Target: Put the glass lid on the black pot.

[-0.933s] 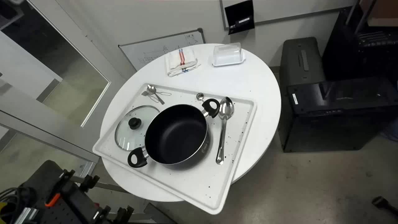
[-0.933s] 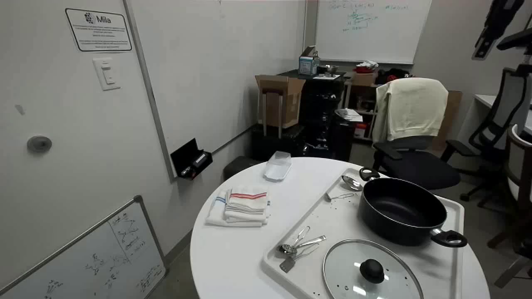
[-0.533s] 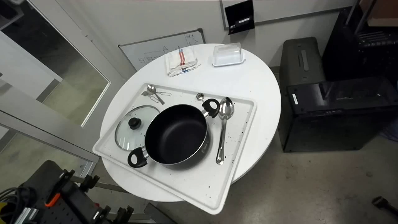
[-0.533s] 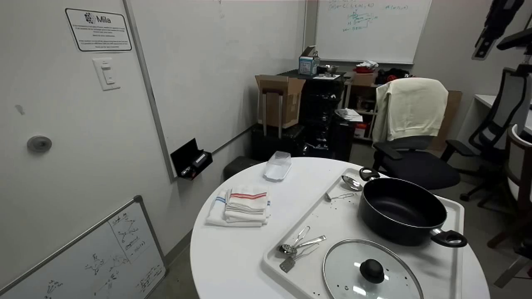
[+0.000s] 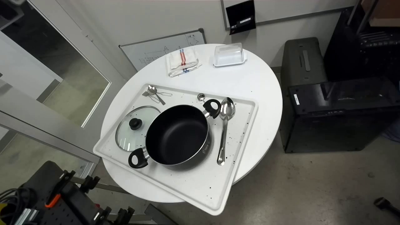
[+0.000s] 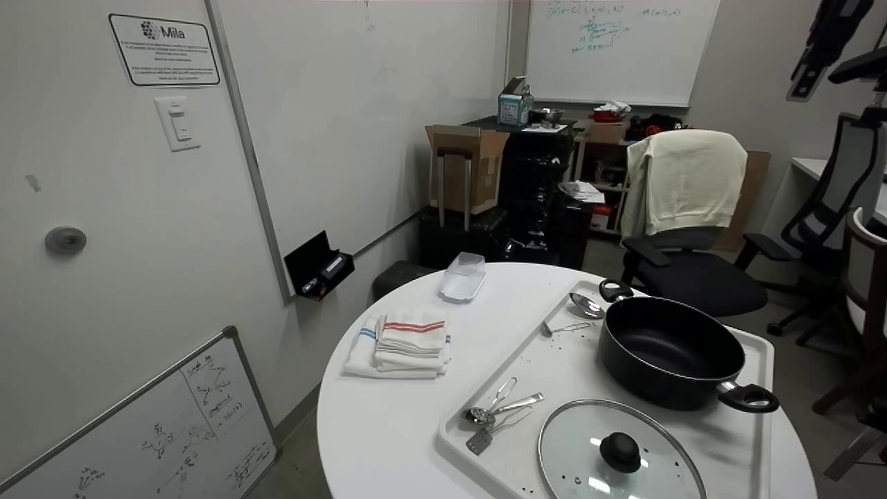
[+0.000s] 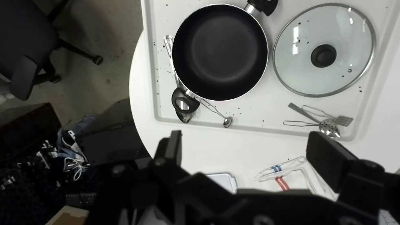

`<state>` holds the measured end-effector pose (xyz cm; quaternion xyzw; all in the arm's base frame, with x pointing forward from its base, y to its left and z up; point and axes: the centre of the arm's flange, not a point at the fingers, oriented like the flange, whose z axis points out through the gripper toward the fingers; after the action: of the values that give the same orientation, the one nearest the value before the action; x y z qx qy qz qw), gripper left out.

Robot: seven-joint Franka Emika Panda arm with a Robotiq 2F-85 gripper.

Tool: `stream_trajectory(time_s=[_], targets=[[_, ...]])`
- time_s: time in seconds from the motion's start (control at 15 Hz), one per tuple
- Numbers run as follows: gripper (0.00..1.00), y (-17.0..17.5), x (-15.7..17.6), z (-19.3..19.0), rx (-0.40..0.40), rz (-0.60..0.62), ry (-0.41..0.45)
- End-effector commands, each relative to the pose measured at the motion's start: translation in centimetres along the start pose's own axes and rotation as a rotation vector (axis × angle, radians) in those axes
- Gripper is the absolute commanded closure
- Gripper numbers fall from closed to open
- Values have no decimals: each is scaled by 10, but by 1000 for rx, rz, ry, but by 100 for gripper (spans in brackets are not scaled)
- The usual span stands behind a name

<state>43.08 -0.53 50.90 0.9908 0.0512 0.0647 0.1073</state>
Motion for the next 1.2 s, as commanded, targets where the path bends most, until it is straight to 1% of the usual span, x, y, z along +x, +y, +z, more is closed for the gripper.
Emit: stream_trajectory(time_s=[0.0, 0.13, 0.33, 0.4, 0.53, 0.73, 1.13], targets=[[0, -1, 14, 14, 52, -87, 1], [0, -5, 26, 30, 98, -146, 8], [0, -15, 45, 60, 198, -243, 33], [0, -22, 51, 72, 234, -274, 39], [0, -37, 60, 96, 281, -334, 29], [0, -66, 67, 130, 316, -424, -26], [0, -131, 79, 190, 331, -596, -133]])
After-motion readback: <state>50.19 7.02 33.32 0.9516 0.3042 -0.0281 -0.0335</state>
